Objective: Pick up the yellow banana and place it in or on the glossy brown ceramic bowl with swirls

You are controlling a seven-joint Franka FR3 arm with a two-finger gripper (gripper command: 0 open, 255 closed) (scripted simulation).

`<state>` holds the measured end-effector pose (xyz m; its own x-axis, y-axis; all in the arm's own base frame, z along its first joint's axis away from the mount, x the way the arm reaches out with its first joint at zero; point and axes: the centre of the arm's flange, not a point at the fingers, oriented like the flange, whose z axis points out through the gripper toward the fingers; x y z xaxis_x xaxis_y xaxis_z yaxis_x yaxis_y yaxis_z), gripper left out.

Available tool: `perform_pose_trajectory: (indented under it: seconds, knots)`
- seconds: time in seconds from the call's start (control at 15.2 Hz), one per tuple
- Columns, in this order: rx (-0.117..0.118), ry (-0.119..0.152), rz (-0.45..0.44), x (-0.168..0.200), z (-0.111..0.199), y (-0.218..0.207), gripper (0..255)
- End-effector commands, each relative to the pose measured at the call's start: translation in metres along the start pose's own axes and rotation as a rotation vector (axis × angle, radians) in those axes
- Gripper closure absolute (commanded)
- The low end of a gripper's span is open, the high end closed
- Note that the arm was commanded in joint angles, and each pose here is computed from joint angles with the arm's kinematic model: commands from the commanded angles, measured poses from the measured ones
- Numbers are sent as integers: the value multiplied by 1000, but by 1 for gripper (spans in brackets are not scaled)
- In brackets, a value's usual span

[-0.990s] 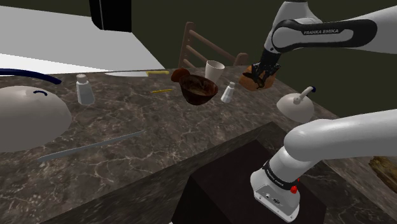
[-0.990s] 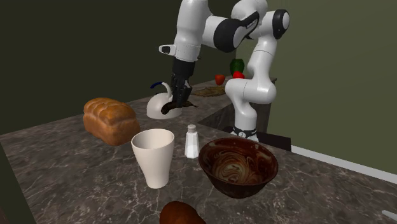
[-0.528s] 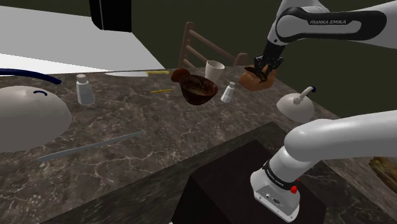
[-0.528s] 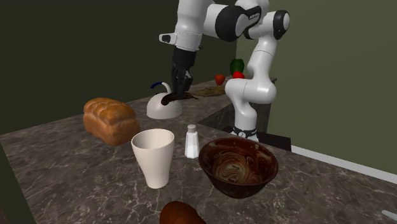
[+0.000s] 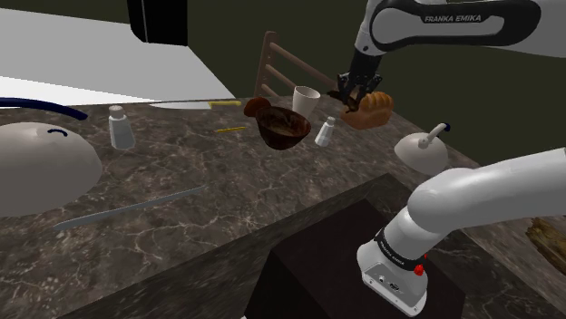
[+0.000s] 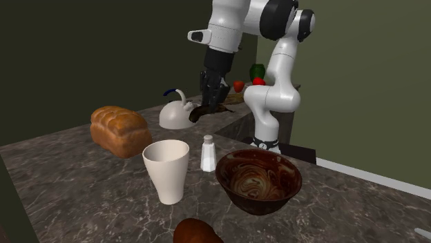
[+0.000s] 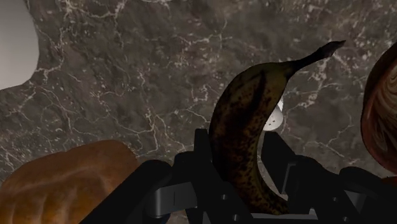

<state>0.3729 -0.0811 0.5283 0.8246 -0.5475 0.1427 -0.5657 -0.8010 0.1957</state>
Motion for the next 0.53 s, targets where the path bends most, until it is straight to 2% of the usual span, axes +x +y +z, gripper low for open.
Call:
perform_pose_trajectory:
  seconds: [0.0, 0.46]
  knots:
    - [0, -1, 1, -2, -7, -26, 255]
    - [0, -1, 1, -10, -31, -115, 255]
